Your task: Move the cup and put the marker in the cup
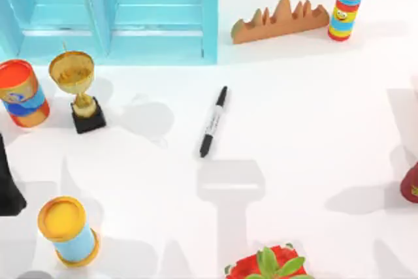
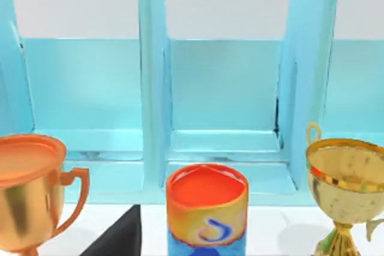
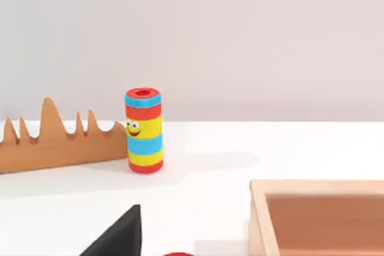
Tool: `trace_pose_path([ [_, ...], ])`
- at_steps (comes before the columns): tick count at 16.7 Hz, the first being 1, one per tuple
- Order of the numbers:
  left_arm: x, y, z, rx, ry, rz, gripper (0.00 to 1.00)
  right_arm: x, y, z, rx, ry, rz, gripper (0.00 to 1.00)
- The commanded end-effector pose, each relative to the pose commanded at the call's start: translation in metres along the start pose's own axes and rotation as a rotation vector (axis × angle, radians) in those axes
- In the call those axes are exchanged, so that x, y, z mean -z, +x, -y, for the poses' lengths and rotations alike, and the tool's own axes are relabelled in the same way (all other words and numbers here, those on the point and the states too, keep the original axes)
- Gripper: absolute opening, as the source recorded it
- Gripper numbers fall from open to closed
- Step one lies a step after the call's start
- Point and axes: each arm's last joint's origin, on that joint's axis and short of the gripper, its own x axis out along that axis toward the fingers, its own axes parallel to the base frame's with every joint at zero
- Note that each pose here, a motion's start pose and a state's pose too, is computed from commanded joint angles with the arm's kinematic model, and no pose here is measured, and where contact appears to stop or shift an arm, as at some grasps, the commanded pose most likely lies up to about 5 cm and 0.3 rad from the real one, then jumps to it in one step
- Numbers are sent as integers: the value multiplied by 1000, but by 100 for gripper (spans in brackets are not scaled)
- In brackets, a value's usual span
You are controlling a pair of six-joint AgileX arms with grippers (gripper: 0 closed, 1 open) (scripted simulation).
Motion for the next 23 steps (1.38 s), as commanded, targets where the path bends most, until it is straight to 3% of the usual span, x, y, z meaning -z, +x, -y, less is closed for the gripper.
trace_pose_path([
  [4, 0, 0, 0, 0, 0, 0, 100, -5, 0, 1, 14, -10, -26, 100],
  [9, 0, 0, 0, 0, 0, 0, 100, -52, 8, 11, 92, -78, -239, 100],
  [15, 0, 0, 0, 0, 0, 0, 100, -111, 73, 43, 148, -128, -776, 100],
  [19, 0, 0, 0, 0, 0, 0, 100, -113, 134, 83, 121, -96, -1157, 100],
  [23, 0, 0, 0, 0, 0, 0, 100, -105, 178, 125, 70, -45, -1411, 100],
])
